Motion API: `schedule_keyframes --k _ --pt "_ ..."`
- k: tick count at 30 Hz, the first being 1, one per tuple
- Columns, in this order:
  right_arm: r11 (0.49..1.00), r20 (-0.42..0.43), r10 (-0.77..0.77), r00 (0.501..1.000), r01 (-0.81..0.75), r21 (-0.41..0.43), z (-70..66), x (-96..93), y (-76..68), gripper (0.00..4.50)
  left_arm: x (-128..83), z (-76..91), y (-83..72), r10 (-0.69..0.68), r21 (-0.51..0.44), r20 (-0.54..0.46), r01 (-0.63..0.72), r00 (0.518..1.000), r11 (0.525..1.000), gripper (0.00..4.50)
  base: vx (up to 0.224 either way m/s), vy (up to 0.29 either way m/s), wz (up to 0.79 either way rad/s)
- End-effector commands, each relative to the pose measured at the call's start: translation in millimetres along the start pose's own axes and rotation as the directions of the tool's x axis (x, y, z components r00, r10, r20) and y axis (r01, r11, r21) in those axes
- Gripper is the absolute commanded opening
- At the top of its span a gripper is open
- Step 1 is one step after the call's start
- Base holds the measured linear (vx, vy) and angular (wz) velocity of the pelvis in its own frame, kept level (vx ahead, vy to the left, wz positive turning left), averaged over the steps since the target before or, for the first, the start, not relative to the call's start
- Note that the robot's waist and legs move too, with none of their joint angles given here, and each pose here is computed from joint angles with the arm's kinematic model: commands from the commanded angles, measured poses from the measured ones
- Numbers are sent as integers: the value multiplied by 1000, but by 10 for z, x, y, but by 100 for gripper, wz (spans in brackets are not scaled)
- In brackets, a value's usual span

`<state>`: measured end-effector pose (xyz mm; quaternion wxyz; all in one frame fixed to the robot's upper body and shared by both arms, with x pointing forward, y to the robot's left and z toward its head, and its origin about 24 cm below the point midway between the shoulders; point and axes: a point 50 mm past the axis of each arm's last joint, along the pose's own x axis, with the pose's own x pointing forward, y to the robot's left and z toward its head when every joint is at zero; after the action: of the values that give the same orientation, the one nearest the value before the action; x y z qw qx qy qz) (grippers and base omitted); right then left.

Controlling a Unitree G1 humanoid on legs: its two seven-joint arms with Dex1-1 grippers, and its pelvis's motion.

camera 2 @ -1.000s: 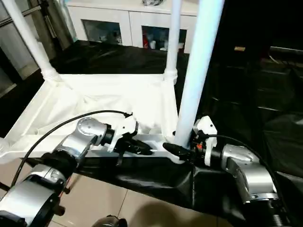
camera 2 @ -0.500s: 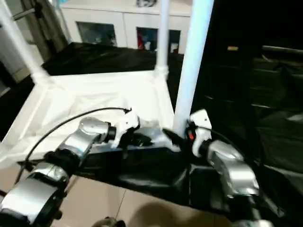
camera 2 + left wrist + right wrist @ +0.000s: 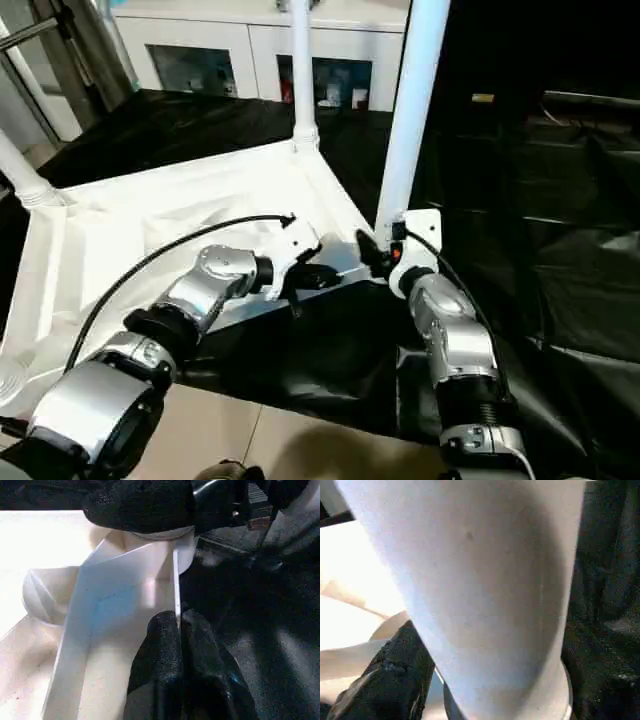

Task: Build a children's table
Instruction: Rotate leg to tighten

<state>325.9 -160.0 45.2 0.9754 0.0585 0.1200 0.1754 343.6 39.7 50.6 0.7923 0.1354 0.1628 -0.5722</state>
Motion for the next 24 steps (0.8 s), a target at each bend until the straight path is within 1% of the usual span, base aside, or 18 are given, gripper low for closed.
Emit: schedule_keyframes --k 1,4,8,9,10,12,13,14,15,17,19,22,24 --pt "971 -78 236 969 -238 -11 -170 21 328 378 93 320 -110 -134 119 125 119 983 986 0 0 0 0" --pt "950 -90 307 947 -311 -34 -160 -74 277 378 36 273 -114 -176 132 116 160 978 978 0 0 0 0" --pt "890 -139 435 890 -448 -80 -131 -306 146 378 -65 184 -140 -266 152 97 250 959 956 0 0 0 0" --pt "889 -141 438 888 -451 -81 -131 -312 143 378 -67 182 -141 -267 152 96 251 959 956 0 0 0 0" --pt "864 -158 479 864 -495 -88 -118 -393 103 378 -96 154 -140 -284 155 85 269 955 951 0 0 0 0" --pt "836 -179 521 834 -542 -90 -98 -481 62 378 -133 123 -138 -304 158 74 290 950 944 0 0 0 0" --pt "821 -191 542 818 -564 -89 -85 -531 38 363 -159 104 -135 -316 161 67 302 946 940 0 0 0 0" --pt "818 -194 545 816 -568 -88 -82 -541 32 363 -165 100 -134 -319 161 65 305 946 939 0 0 0 0" --pt "806 -207 563 800 -587 -79 -66 -596 -3 352 -203 76 -127 -333 161 55 321 941 933 0 0 0 0" --pt "802 -211 568 795 -593 -72 -59 -616 -17 336 -220 66 -123 -338 160 51 327 940 931 0 0 0 0" --pt "787 -218 589 778 -613 -63 -45 -665 -41 318 -272 42 -110 -351 159 39 340 936 927 0 0 0 0" --pt "778 -224 601 767 -626 -54 -43 -679 -39 293 -304 25 -103 -359 158 32 350 933 923 0 0 0 0" --pt "768 -228 614 756 -638 -47 -53 -681 -9 278 -310 19 -106 -364 157 29 355 931 921 0 0 0 0"
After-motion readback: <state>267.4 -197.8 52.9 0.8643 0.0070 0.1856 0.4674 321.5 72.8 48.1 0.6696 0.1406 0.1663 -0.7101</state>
